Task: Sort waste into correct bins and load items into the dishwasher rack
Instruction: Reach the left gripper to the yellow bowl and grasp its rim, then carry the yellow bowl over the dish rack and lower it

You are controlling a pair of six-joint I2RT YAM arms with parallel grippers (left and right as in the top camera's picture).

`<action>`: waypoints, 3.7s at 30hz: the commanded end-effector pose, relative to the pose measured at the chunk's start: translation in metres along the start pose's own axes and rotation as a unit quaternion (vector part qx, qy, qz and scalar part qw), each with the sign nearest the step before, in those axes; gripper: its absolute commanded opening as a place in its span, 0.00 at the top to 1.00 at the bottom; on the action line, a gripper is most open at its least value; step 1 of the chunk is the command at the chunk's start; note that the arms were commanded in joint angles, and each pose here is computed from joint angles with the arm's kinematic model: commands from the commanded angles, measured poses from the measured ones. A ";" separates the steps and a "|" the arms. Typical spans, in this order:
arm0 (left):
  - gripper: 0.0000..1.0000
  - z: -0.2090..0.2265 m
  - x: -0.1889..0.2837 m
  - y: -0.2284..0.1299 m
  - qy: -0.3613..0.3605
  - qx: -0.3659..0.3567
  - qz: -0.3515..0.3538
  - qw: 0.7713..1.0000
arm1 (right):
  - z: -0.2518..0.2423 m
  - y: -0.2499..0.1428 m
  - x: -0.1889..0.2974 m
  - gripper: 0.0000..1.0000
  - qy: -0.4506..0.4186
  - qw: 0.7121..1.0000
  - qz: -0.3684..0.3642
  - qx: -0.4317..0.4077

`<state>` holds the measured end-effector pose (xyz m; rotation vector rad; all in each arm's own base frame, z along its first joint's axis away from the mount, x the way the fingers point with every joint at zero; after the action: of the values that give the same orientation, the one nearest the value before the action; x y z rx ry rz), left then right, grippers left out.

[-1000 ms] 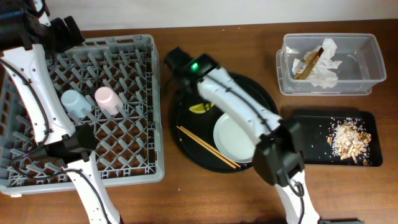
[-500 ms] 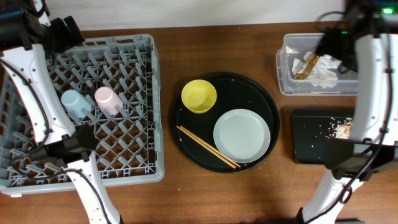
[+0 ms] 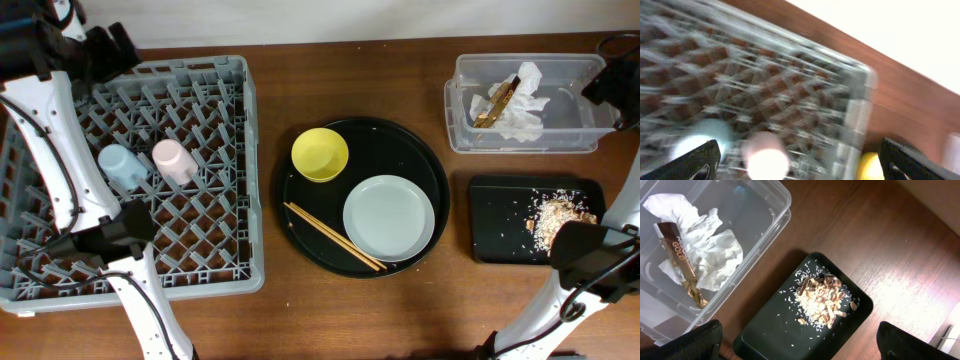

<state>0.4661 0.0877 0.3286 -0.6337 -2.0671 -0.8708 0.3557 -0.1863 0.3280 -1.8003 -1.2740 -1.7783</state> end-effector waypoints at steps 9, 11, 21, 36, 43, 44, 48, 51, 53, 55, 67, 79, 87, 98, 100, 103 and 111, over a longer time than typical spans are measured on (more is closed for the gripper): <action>0.01 -0.095 0.014 -0.063 -0.279 -0.098 0.156 0.942 | -0.001 0.000 -0.001 0.01 -0.007 1.000 0.002 -0.003; 0.01 -0.120 0.005 -0.089 -0.262 -0.129 0.171 0.941 | -0.001 0.000 -0.001 0.01 -0.007 1.000 0.002 -0.003; 0.06 -0.202 -0.032 -0.230 -0.072 -0.329 0.140 0.931 | -0.001 0.000 -0.001 0.01 -0.007 1.000 0.002 -0.003; 0.28 -0.165 -0.152 -0.343 0.138 -0.392 0.209 0.885 | -0.001 0.000 -0.001 0.01 -0.007 1.000 0.002 -0.003; 0.34 -0.143 -0.194 -0.362 0.148 -0.392 0.219 0.881 | -0.001 0.000 -0.001 0.01 -0.007 1.000 0.002 -0.003; 0.37 -0.143 -0.194 -0.362 0.145 -0.391 0.221 0.881 | -0.001 0.000 -0.001 0.01 -0.007 1.000 0.002 -0.003; 0.57 -0.145 -0.194 -0.366 0.134 -0.389 0.229 0.882 | -0.001 0.000 -0.001 0.01 -0.007 1.000 0.002 -0.003; 0.74 -0.146 -0.194 -0.367 0.133 -0.390 0.229 0.882 | -0.001 0.000 -0.001 0.01 -0.007 1.000 0.002 -0.003; 0.80 -0.146 -0.193 -0.367 0.134 -0.390 0.229 0.882 | -0.001 0.000 -0.001 0.01 -0.007 1.000 0.002 -0.003; 0.92 -0.147 -0.193 -0.367 0.133 -0.390 0.228 0.882 | -0.001 0.000 -0.001 0.01 -0.007 1.000 0.002 -0.003; 0.99 -0.191 -0.124 -0.333 0.074 -0.382 0.184 0.902 | -0.001 0.000 -0.001 0.02 -0.007 1.000 0.002 -0.003; 0.99 -0.158 0.032 -0.180 -0.012 -0.168 0.086 0.982 | -0.001 0.000 -0.001 0.01 -0.007 1.000 0.002 -0.003; 0.99 -0.079 0.048 -0.088 -0.131 0.001 0.152 0.980 | -0.001 0.000 -0.001 0.01 -0.007 1.000 0.002 -0.003; 0.99 0.023 0.024 -0.046 -0.198 0.123 0.226 0.946 | -0.001 0.000 -0.001 0.01 -0.007 1.000 0.002 -0.003; 0.99 0.049 0.018 -0.042 -0.197 0.167 0.236 0.937 | -0.001 0.000 -0.001 0.01 -0.007 1.000 0.002 -0.003; 0.99 0.073 0.015 -0.038 -0.207 0.210 0.244 0.924 | -0.001 0.000 -0.001 0.01 -0.007 1.000 0.002 -0.003; 0.99 0.108 -0.020 -0.069 -0.265 0.284 0.318 0.865 | -0.001 0.000 -0.001 0.01 -0.007 1.000 0.002 -0.003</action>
<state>0.3815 0.1368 0.2453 -1.0698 -2.1239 0.2170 0.3557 -0.1861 0.3280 -1.8000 -1.2739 -1.7771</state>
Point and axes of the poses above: each gripper's point midway between its finger pads, its own x axis back along the fingers, its own z axis along the line the jaws close on, y = z × x, the point moved 6 cm from there along x, back along the fingers, and after that the axes turned 14 degrees about x, right-handed, at the moved point
